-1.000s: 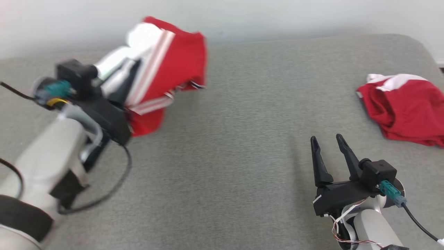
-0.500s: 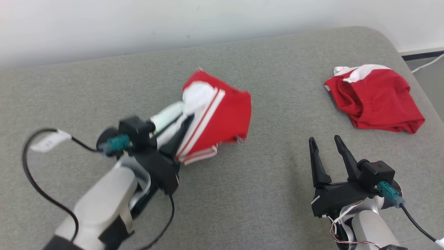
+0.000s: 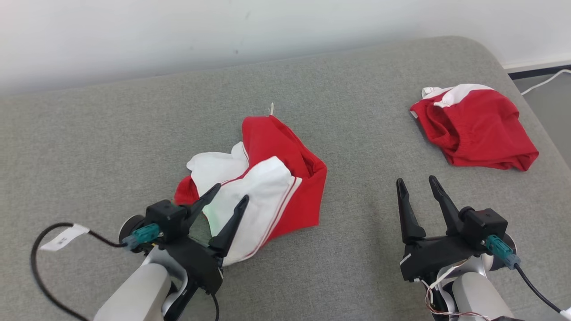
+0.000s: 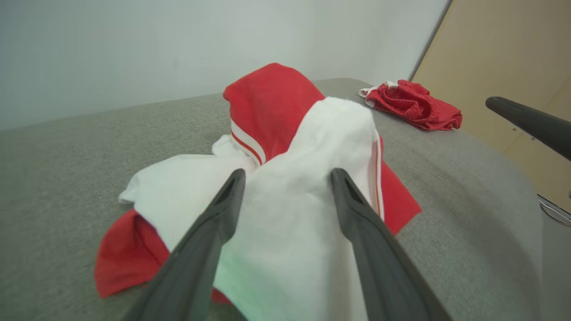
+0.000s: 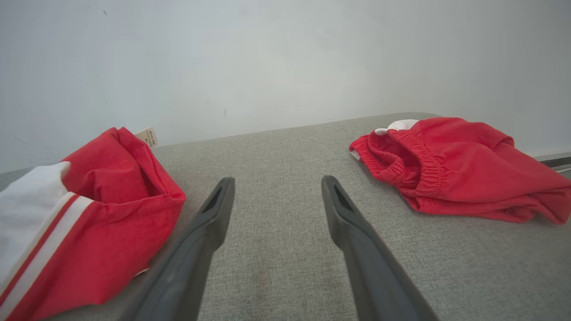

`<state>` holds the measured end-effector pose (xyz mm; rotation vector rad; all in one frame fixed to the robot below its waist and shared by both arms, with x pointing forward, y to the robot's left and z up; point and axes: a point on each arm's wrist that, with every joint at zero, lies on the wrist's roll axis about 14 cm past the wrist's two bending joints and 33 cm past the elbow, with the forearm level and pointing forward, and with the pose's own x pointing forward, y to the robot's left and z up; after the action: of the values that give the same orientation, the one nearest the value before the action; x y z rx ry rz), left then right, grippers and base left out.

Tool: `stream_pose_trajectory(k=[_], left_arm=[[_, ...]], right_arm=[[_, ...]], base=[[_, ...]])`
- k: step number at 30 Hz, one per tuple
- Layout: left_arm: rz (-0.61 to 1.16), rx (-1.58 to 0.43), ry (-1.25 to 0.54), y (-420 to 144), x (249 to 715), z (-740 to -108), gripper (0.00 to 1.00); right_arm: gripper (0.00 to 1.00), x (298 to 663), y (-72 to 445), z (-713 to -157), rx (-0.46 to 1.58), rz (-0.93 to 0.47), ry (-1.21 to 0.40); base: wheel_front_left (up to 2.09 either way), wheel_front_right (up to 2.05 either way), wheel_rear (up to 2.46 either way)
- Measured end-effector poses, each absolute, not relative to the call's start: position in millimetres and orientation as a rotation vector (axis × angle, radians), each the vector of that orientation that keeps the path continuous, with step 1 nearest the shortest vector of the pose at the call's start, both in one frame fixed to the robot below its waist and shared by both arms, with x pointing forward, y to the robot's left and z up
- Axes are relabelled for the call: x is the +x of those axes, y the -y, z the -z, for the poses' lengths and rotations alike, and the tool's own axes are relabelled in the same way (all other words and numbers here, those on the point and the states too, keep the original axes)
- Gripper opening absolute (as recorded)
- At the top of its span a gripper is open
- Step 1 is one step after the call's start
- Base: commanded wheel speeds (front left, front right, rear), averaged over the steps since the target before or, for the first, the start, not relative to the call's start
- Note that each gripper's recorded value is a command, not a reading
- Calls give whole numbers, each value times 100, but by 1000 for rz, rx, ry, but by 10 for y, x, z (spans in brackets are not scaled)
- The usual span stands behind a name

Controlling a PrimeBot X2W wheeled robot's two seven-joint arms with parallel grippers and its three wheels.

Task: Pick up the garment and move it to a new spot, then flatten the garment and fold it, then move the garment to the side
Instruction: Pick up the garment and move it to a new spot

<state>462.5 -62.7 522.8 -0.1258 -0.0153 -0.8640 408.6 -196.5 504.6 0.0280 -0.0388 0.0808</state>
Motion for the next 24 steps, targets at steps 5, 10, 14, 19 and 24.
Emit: stream_pose_trajectory(k=[5,10,14,19,24], left_arm=[[791,-147,56,421,4659,-5317,100],[668,-160,77,65,4647,-5304,100],[561,-170,81,-225,4611,-5249,100],[439,-175,68,-591,4550,-5148,100],[306,-154,83,-1007,4521,-5140,100]], right_arm=[[100,4078,1907,-5034,30,-99,36],[100,4085,1778,-5064,32,-136,45],[100,4096,1663,-5065,39,-168,47],[100,4114,1460,-5072,51,-226,51],[100,4130,1300,-5037,49,-275,41]], base=[[0,0,0],[0,0,0],[0,0,0],[0,0,0],[0,0,0]])
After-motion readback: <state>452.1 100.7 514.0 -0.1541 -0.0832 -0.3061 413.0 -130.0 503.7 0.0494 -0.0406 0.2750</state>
